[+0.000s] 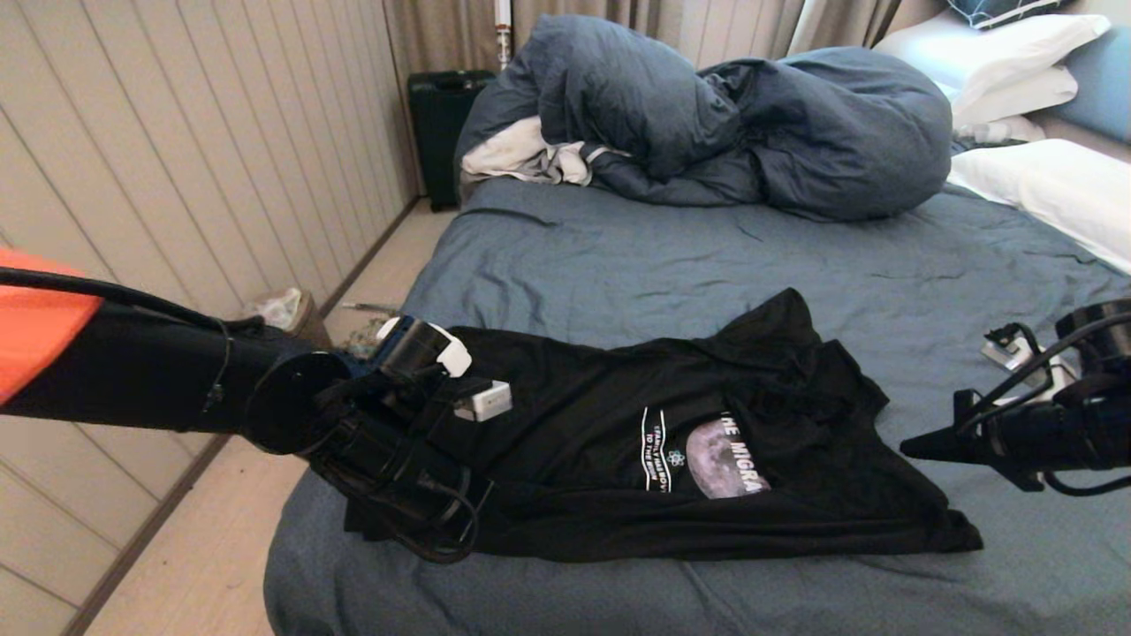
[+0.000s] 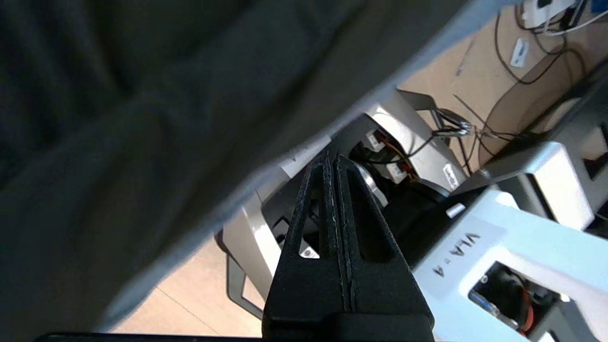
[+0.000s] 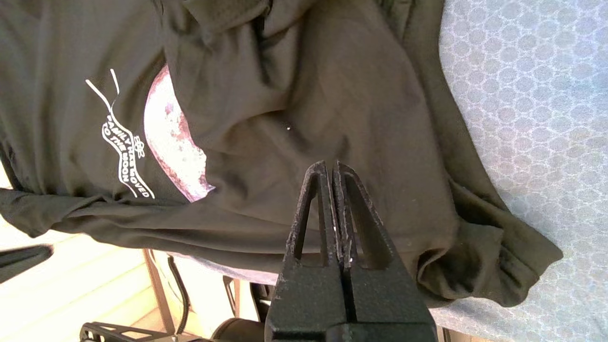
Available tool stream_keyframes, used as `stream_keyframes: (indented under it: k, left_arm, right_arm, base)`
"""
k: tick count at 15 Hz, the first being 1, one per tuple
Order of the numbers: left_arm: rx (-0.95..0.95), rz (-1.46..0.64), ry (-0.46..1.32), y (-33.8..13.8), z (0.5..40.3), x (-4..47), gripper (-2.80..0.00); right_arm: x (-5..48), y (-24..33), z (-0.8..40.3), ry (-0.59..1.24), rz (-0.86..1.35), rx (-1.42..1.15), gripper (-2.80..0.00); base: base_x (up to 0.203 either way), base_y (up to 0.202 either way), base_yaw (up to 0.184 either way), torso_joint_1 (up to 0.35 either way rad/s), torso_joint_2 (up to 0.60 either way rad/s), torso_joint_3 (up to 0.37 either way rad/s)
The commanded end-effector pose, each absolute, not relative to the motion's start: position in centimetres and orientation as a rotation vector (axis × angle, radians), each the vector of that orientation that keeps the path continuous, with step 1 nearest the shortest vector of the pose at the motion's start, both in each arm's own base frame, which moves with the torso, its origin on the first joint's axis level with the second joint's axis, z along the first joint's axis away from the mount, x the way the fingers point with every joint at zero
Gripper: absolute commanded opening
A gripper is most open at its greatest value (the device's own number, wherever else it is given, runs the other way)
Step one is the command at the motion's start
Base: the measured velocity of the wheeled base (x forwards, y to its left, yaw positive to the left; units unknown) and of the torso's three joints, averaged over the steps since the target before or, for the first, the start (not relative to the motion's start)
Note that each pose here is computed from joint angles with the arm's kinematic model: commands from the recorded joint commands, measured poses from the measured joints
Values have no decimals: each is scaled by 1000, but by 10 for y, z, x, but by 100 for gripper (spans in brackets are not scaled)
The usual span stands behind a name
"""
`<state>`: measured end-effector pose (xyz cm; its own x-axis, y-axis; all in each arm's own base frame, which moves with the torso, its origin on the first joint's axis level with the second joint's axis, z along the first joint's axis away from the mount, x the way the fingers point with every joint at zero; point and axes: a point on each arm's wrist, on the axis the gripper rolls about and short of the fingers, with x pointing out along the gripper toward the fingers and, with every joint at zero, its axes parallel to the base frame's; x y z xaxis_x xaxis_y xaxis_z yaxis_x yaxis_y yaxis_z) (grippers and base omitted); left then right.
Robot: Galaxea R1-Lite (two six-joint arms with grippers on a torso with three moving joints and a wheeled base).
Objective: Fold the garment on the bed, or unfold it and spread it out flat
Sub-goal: Fold the black T-shirt
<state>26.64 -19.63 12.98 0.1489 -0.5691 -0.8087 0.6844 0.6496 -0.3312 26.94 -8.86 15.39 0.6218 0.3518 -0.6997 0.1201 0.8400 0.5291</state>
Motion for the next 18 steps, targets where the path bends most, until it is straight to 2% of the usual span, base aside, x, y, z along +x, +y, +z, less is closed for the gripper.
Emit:
stream_keyframes:
  k: [1, 5, 9, 14, 18]
  left_arm:
    - [129, -900, 1135, -200, 117, 273, -280]
    - [137, -894, 1152, -203, 107, 278, -280]
    - [124, -766, 1136, -183, 89, 327, -280]
    - [65, -648, 975, -142, 129, 365, -280]
    - [77, -649, 917, -134, 162, 358, -280]
  right_arm:
    - [270, -88, 152, 908, 145, 582, -280]
    - [269, -89, 151, 913, 143, 585, -280]
    - [269, -89, 152, 910, 140, 586, -280]
    - [268, -89, 150, 915, 141, 587, -280]
    - [265, -88, 151, 914, 141, 587, -280]
  base:
    - [0, 0, 0, 0, 0, 0]
    - [0, 0, 0, 0, 0, 0]
    - [0, 0, 0, 0, 0, 0]
    - [0, 0, 0, 0, 0, 0]
    - [0, 0, 0, 0, 0, 0]
